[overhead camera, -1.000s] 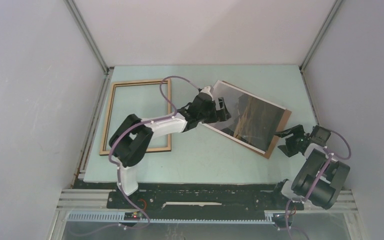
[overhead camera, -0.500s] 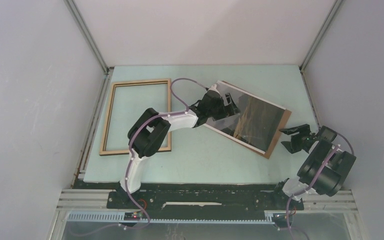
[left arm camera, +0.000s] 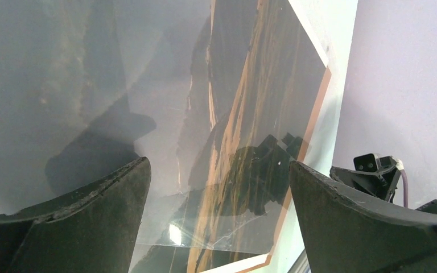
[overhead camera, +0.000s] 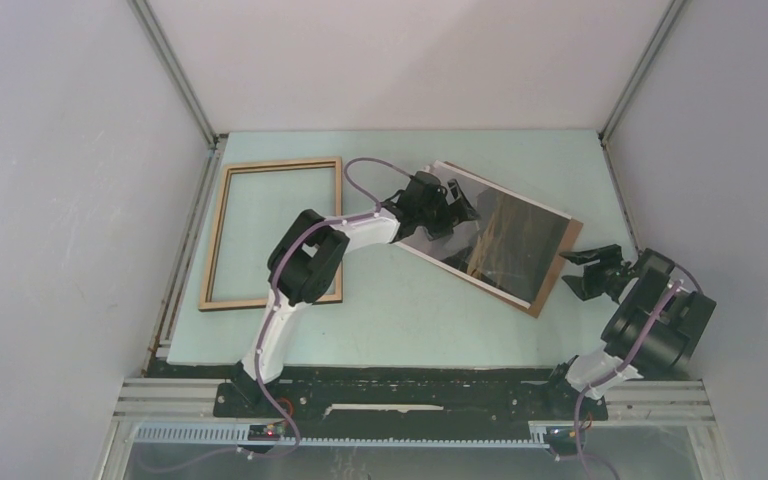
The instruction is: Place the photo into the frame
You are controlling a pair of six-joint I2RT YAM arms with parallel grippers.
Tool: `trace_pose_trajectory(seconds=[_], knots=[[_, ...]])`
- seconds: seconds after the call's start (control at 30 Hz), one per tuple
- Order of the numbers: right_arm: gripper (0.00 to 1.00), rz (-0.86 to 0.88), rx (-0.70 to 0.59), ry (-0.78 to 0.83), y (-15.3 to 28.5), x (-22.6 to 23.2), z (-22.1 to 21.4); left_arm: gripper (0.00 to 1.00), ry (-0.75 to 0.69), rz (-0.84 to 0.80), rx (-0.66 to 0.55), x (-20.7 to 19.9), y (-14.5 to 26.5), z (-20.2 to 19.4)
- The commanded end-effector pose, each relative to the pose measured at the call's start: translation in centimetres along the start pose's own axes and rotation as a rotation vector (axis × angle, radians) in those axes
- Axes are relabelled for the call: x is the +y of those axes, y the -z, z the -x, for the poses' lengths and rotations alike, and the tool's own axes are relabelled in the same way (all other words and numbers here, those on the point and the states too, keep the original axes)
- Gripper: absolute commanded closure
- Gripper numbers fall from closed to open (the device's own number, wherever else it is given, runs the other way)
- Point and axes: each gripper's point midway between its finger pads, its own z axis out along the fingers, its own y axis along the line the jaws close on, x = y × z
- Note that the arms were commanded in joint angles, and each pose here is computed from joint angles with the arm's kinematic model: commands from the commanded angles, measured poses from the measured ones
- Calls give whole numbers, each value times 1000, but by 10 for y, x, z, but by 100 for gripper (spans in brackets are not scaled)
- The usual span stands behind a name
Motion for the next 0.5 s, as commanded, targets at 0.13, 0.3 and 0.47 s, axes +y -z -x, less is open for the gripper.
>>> trace_pose_trajectory(seconds=[0.13, 0.3, 0.47], knots=[[32, 106, -47, 50, 20, 48, 6, 0, 17, -12, 34, -15, -2, 0], [37, 147, -41, 65, 23, 63, 2, 0, 10, -20, 38, -17, -1, 0], [40, 194, -64, 78, 19, 71, -2, 0, 2, -23, 40, -18, -2, -1]])
